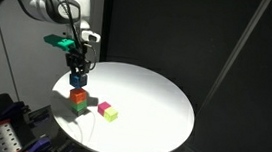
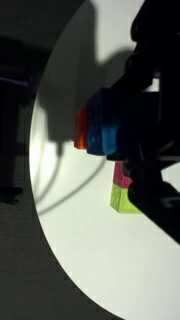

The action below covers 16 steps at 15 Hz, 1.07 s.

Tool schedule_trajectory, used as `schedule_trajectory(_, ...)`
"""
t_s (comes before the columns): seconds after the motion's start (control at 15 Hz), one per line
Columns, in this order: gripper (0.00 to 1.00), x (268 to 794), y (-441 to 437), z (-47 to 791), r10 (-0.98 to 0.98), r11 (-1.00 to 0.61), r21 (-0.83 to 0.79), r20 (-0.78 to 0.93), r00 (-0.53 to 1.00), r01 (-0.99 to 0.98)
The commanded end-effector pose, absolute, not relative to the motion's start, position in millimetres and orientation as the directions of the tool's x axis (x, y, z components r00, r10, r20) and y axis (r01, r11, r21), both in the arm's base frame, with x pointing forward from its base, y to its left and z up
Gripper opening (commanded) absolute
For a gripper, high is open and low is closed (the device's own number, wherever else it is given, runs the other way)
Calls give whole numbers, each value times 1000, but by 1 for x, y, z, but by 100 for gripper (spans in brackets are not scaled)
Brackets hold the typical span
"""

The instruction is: Pick up the blue block and then put it back on top of the orange block

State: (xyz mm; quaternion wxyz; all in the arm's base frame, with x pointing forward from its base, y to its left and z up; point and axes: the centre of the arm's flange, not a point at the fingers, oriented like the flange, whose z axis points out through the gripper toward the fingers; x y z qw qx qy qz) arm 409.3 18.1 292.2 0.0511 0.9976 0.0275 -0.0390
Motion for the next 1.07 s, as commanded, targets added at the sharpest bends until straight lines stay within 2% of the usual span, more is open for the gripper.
schedule_trajectory(0.0,31,406,17,293,49,-992,117,-62,997,56)
schedule_trajectory(1.0,31,409,16,287,47,-992,117,-68,997,55)
